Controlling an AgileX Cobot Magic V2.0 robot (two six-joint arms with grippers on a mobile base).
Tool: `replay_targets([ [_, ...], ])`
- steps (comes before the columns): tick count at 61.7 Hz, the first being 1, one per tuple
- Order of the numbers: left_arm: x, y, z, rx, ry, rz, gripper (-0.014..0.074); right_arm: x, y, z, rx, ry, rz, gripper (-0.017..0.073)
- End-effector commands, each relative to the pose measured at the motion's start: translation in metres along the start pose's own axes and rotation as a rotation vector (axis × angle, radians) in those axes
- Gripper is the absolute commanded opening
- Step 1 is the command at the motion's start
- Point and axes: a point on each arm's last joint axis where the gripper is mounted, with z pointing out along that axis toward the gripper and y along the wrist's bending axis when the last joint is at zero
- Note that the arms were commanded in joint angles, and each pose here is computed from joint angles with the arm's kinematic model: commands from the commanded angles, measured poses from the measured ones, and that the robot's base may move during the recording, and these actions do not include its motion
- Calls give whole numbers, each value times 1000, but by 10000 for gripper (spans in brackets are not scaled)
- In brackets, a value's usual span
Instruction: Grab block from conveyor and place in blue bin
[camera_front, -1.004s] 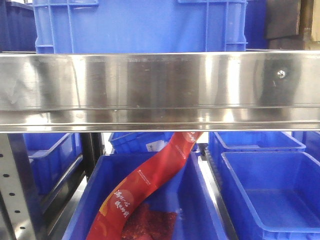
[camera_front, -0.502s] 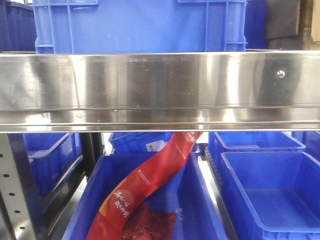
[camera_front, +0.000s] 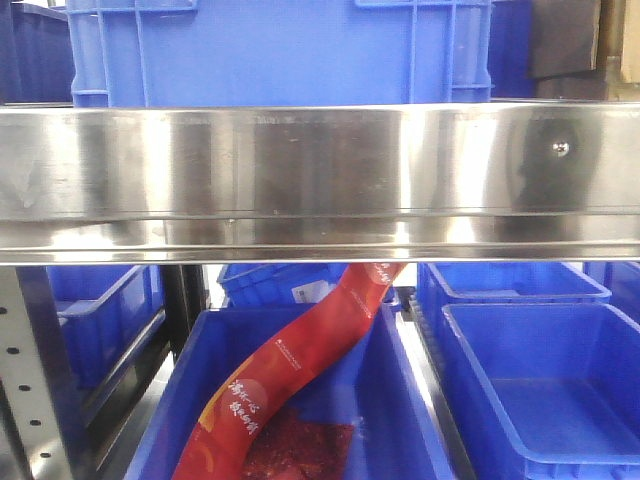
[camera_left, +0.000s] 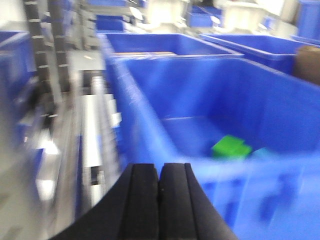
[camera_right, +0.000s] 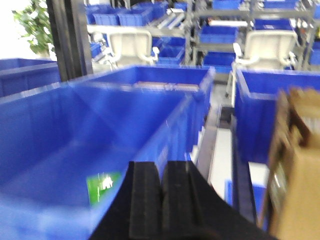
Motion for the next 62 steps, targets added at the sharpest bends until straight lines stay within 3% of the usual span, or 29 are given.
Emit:
replay_targets([
  [1, 21, 3, -20, -21, -36, -15, -111, 9, -3, -18, 13, -31, -1, -160],
  [14, 69, 3, -62, -14, -11, -14, -111, 30, -4, -59, 13, -50, 0, -160],
  [22, 83, 3, -77, -12, -34, -13, -111, 34, -4, -81, 10, -83, 0, -160],
  [38, 82, 2, -97, -8, -127, -10, -111, 27, -2, -115, -5, -140, -1, -162],
  [62, 81, 2, -99, -8, -138, -10, -111, 23, -2, -118, -3, -173, 0, -162],
])
